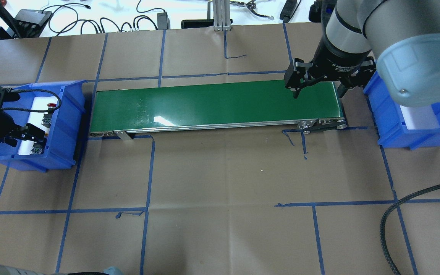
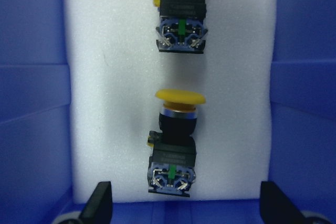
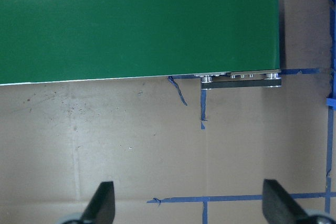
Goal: Transport two buttons from left to right
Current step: 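Lower the left gripper and grasp the yellow-capped button, then lift the yellow button out of the bin with the left gripper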
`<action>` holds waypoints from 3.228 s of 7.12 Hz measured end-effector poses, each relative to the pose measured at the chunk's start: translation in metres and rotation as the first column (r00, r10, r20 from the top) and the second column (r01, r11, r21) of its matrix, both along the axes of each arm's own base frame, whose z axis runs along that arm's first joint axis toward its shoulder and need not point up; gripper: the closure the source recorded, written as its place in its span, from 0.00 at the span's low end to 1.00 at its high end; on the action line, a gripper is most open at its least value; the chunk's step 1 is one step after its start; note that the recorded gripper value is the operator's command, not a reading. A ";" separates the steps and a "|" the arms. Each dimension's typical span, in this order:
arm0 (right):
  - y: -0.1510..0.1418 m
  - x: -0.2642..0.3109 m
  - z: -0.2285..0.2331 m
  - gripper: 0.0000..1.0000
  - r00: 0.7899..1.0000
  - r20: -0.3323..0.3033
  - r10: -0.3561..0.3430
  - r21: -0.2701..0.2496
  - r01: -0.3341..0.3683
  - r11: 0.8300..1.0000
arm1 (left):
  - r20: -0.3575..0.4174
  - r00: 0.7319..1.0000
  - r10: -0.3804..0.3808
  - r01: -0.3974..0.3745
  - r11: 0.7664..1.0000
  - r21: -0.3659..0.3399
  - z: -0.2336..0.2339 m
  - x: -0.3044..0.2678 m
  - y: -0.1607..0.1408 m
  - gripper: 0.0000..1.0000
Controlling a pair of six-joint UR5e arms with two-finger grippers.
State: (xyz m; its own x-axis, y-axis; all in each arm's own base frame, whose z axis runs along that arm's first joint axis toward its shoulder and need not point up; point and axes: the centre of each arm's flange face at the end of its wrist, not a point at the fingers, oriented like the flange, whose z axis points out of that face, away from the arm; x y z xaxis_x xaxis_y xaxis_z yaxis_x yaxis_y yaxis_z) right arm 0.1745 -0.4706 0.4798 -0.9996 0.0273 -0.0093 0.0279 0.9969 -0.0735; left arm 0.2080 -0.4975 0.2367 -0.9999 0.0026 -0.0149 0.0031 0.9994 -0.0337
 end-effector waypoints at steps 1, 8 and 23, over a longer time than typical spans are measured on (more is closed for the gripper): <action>0.000 0.000 0.001 0.00 1.000 0.001 0.000 -0.003 0.000 1.000 | 0.002 1.000 0.000 0.000 1.000 -0.002 -0.010 0.002 -0.002 0.01; -0.012 -0.001 -0.002 0.00 1.000 0.002 -0.004 -0.001 0.004 1.000 | 0.008 1.000 0.001 0.000 1.000 -0.015 -0.031 0.005 -0.006 0.71; -0.034 -0.004 0.015 0.00 1.000 0.006 -0.012 -0.017 0.012 1.000 | -0.003 0.999 0.054 -0.054 0.998 -0.011 0.188 -0.050 -0.072 0.93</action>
